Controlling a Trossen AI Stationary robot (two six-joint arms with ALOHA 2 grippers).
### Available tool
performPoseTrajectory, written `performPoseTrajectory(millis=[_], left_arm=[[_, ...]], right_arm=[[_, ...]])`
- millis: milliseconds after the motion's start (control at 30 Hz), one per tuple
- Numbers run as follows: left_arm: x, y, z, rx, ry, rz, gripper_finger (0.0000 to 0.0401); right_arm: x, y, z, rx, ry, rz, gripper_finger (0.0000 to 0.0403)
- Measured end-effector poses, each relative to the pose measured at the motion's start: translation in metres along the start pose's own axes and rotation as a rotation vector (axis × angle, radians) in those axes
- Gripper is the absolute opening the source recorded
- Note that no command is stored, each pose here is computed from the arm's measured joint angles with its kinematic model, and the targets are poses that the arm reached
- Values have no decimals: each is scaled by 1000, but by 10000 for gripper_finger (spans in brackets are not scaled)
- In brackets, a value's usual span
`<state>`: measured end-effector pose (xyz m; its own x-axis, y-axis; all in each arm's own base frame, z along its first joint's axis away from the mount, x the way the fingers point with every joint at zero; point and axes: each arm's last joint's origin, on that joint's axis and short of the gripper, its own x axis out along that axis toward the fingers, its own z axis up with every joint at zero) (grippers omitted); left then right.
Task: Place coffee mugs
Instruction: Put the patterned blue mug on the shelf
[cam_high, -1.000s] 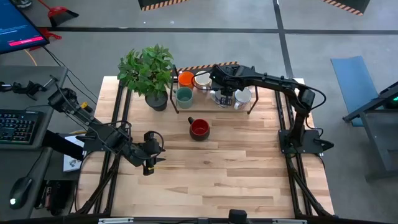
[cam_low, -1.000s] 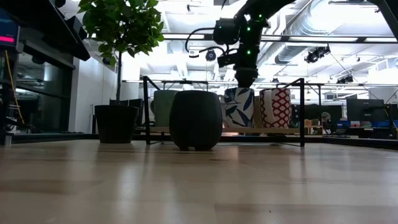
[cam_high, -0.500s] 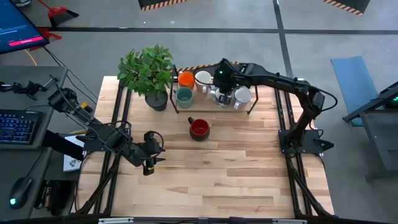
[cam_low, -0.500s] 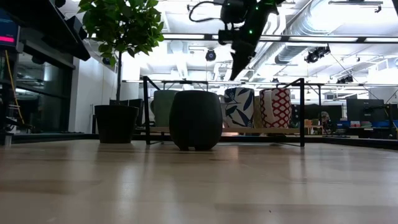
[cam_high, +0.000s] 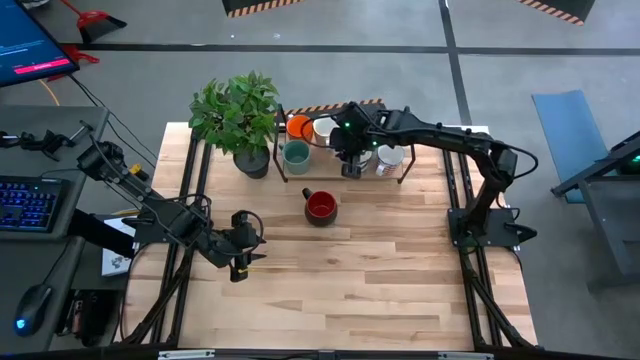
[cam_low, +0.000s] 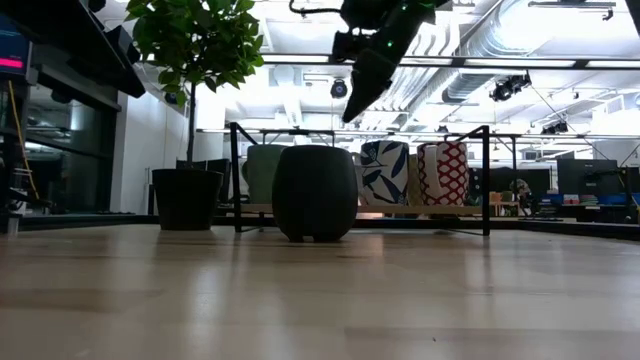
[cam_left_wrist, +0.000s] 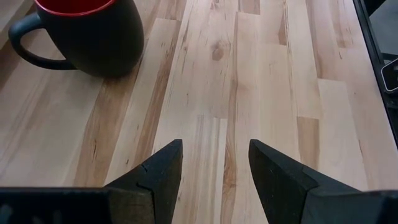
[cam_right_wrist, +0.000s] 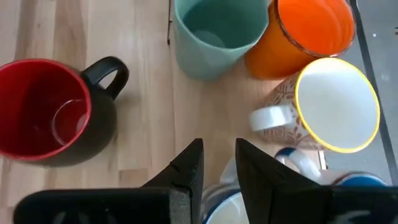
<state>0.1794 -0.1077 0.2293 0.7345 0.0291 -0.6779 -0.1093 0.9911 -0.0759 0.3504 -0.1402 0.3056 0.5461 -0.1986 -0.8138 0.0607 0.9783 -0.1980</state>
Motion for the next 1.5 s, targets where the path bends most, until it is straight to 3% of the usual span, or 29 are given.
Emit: performPoseTrajectory(millis=[333, 1500], left_arm=[[0, 0, 0, -3, -3, -1, 172], [18, -7, -6, 27, 49, 32, 172]], right_arm=[[20, 5, 1, -7, 41, -21, 71], [22, 2, -14, 0, 216, -97, 71]])
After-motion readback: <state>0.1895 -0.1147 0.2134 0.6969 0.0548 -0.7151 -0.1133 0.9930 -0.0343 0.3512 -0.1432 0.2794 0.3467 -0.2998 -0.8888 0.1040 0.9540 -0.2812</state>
